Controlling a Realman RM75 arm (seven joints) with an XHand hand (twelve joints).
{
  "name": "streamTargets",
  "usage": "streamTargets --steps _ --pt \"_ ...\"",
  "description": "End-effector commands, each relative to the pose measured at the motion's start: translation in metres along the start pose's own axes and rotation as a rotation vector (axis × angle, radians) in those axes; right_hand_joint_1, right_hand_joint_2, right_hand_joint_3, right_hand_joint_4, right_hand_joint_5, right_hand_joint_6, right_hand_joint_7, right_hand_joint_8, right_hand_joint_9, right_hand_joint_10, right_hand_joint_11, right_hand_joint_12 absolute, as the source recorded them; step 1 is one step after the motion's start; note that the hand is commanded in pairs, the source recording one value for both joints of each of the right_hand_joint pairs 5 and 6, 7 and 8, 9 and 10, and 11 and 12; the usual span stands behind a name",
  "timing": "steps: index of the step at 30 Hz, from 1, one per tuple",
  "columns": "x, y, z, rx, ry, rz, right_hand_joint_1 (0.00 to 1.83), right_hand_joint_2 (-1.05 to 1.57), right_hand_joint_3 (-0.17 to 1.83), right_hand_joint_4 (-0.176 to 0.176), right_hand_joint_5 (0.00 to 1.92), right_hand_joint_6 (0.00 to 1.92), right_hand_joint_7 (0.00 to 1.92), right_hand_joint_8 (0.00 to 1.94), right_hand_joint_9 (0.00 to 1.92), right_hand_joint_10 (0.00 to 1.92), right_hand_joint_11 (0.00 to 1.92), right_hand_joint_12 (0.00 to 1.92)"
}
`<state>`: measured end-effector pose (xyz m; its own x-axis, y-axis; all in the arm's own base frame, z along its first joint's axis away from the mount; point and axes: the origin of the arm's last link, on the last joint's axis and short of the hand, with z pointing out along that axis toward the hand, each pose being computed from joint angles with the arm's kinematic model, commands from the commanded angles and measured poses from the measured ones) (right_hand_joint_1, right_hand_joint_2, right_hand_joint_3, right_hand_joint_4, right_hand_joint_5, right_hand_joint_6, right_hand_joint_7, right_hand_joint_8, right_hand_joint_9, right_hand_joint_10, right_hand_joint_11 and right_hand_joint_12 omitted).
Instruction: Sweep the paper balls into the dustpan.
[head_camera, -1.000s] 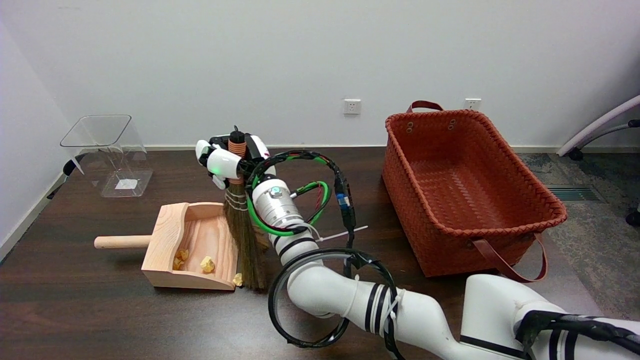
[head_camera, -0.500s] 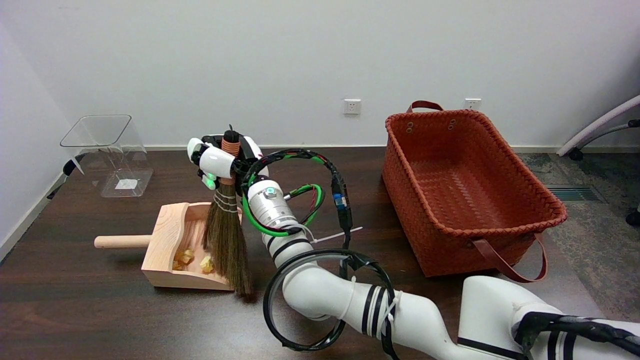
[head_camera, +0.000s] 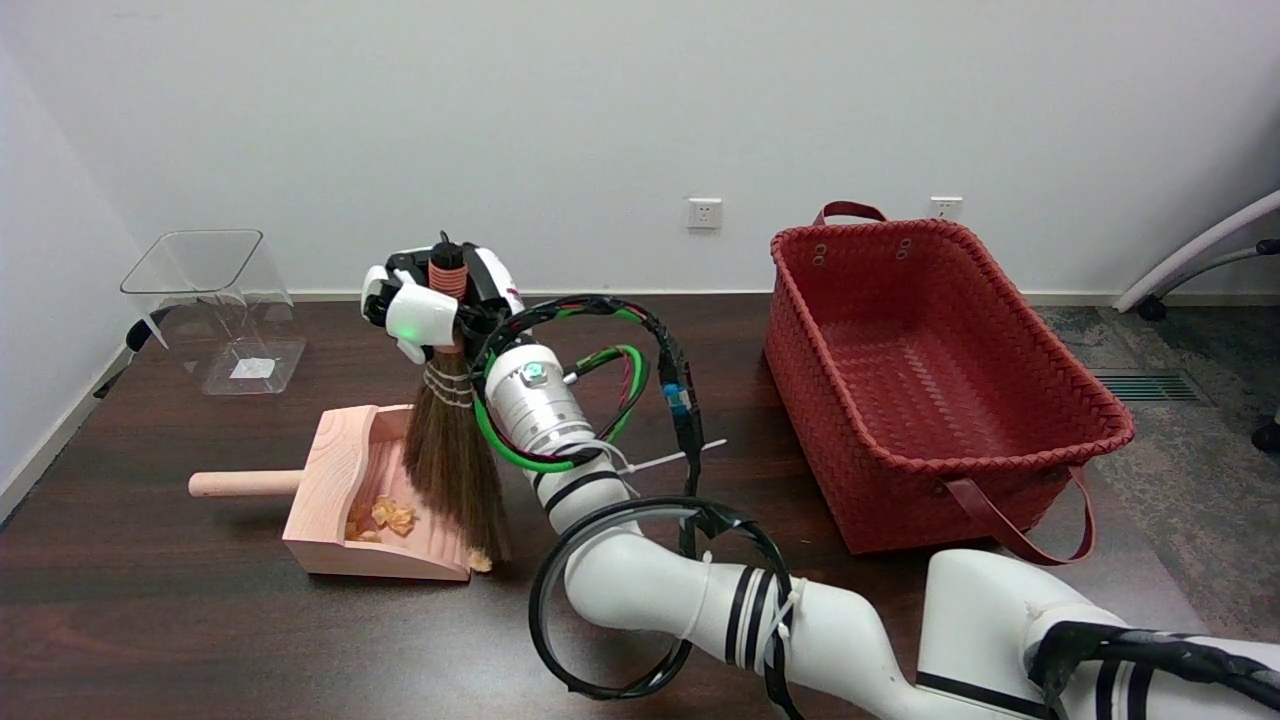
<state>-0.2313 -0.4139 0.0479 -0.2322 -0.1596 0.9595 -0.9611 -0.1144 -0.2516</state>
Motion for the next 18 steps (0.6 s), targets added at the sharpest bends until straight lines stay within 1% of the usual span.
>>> streamTargets --steps 1,6,11,14,18 --pt "0.021 -0.027 -0.003 0.170 0.036 -0.432 1.18 0.51 1.39 0.000 1.92 1.92 1.92 1.92 1.92 1.92 1.92 1.92" --pt "0.038 -0.028 -0.013 0.180 0.066 -0.494 1.18 0.51 1.38 0.000 1.92 1.92 1.92 1.92 1.92 1.92 1.92 1.92" --pt "0.060 -0.034 -0.028 0.184 0.137 -0.588 1.19 0.53 1.37 0.000 1.92 1.92 1.92 1.92 1.92 1.92 1.92 1.92" --pt "0.076 -0.035 -0.036 0.167 0.170 -0.589 1.18 0.55 1.35 0.000 1.92 1.92 1.92 1.92 1.92 1.92 1.92 1.92" --pt "0.094 -0.035 -0.054 0.116 0.203 -0.519 1.18 0.56 1.34 0.000 1.92 1.92 1.92 1.92 1.92 1.92 1.92 1.92"
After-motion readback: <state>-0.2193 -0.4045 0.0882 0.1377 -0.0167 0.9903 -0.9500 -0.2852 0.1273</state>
